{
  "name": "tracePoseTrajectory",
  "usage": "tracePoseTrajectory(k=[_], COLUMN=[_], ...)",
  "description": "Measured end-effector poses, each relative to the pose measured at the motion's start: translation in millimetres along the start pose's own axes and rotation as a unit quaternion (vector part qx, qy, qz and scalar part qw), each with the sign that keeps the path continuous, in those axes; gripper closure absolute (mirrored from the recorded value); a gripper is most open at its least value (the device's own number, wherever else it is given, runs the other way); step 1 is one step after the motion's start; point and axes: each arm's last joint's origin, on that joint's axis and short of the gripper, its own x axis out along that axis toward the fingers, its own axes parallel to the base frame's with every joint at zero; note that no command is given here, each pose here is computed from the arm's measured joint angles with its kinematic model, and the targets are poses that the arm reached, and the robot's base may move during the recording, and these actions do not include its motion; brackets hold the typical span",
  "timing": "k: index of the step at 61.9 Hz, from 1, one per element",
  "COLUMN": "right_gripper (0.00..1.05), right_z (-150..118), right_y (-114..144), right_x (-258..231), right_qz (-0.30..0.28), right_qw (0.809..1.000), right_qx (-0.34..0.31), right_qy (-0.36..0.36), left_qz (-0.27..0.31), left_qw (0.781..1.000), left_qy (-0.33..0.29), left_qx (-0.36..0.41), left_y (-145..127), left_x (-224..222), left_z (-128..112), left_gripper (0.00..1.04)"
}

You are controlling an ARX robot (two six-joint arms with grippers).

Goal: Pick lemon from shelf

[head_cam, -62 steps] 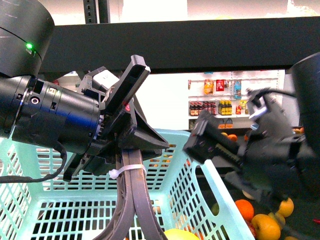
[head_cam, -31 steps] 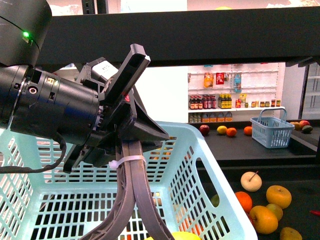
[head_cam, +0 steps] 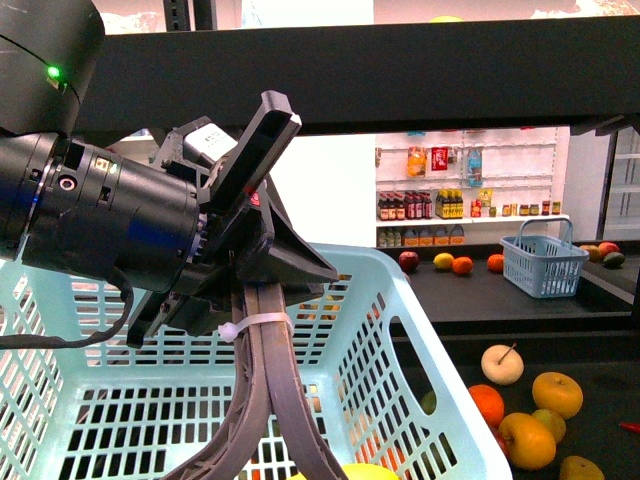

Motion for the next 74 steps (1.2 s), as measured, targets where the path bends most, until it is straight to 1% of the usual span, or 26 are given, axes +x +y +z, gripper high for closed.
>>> tracePoseTrajectory(k=[8,9,11,14,18,45,50,61,62,74], right_gripper=[0.85,0.86,0.94,1.0,0.97,0.98,0.98,0.98,0.97,0.65], right_z=[-3.1,-3.6,-6.5,-10.3,-13.6,-25.1,-32.7,-32.2,-32.2,-32.2], right_y=[8.6,8.6,8.5,8.5,8.6,8.4,8.2,8.3,8.3,8.3], right_x=[-1.5,-1.5,-1.3,-0.9,-0.7,-0.7,-1.0,-1.4,-1.4,-1.4], right_qz=[0.022,0.022,0.018,0.018,0.018,0.019,0.018,0.019,0.019,0.019], right_qw=[1.0,1.0,1.0,1.0,1.0,1.0,1.0,1.0,1.0,1.0], right_qx=[-0.005,-0.006,-0.006,-0.007,-0.007,-0.007,-0.007,-0.007,-0.008,-0.008], right_qy=[-0.009,-0.01,-0.009,-0.005,-0.004,-0.006,-0.009,-0.013,-0.013,-0.013], left_qz=[-0.001,-0.001,-0.001,-0.001,0.0,-0.001,-0.001,0.0,0.0,0.0], left_qw=[1.0,1.0,1.0,1.0,1.0,1.0,1.0,1.0,1.0,1.0], left_qy=[0.001,0.001,0.001,0.001,0.0,0.001,0.0,0.0,0.0,0.0], left_qx=[0.0,0.0,0.0,-0.001,0.0,0.0,0.0,0.0,0.0,0.0], left_y=[0.0,0.0,0.0,0.1,0.2,0.0,0.1,0.1,0.1,0.1], left_x=[0.0,0.0,0.0,-0.1,-0.1,0.0,-0.1,0.0,0.0,-0.1], left_z=[-0.1,-0.1,-0.1,-0.1,-0.1,-0.1,-0.1,-0.1,-0.1,-0.1], left_gripper=[0.91,0.91,0.91,0.91,0.91,0.91,0.91,0.91,0.91,0.91])
